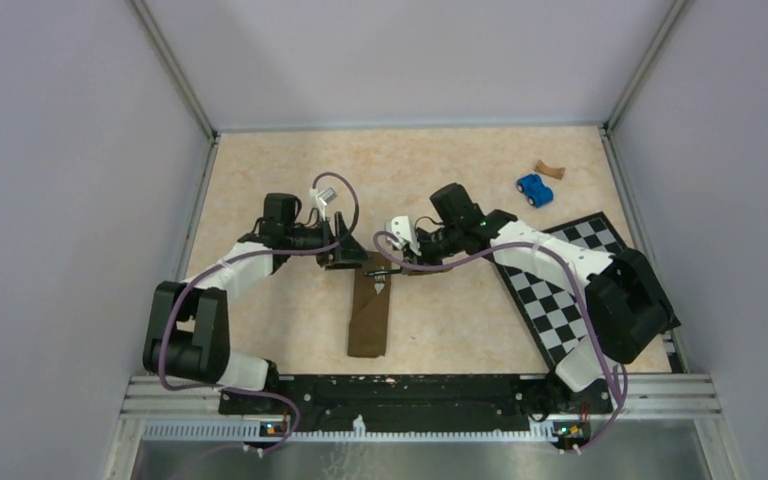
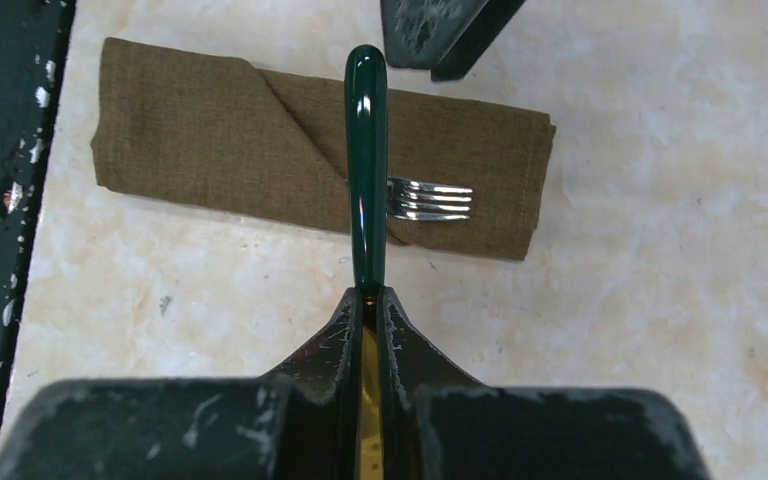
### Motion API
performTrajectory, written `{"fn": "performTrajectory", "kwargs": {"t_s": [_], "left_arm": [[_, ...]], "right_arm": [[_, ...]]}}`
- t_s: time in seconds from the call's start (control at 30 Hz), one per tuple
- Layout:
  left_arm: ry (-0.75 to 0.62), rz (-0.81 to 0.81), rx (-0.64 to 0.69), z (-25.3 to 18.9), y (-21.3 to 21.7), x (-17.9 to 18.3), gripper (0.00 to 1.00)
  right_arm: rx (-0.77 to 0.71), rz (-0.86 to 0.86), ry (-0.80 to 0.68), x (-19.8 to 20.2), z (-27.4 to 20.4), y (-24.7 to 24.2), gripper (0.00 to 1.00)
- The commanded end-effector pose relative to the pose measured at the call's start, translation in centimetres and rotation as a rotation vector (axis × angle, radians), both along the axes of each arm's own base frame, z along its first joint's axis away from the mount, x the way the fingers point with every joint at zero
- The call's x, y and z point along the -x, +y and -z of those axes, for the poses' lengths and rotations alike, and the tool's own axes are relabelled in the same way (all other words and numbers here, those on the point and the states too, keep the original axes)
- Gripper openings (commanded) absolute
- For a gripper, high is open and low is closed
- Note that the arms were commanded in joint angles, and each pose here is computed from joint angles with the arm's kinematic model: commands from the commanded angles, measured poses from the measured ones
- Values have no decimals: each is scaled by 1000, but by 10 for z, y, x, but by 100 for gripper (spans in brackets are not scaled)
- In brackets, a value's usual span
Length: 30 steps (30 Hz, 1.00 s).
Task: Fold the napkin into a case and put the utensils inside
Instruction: Pass from the right arm to the left
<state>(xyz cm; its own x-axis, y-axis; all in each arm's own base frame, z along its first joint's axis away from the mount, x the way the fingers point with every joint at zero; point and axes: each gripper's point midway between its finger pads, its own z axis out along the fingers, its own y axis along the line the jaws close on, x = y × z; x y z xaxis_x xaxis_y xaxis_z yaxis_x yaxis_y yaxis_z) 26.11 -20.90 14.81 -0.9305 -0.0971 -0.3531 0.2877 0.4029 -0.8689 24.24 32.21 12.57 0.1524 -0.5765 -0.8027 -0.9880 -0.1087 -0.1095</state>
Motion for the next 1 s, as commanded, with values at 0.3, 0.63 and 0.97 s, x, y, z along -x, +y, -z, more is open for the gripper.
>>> {"fn": "performTrajectory", "kwargs": {"t_s": [0.3, 0.63, 0.97], "left_arm": [[-34, 387, 169, -1, -40, 52, 69], [-25, 401, 160, 5, -44, 59, 13], [-234, 175, 29, -5, -33, 46, 0]], "right_arm": [[-122, -178, -43, 30, -36, 20, 0], [-100, -184, -32, 32, -31, 24, 0], [-385, 225, -37, -4, -82, 32, 87]]}}
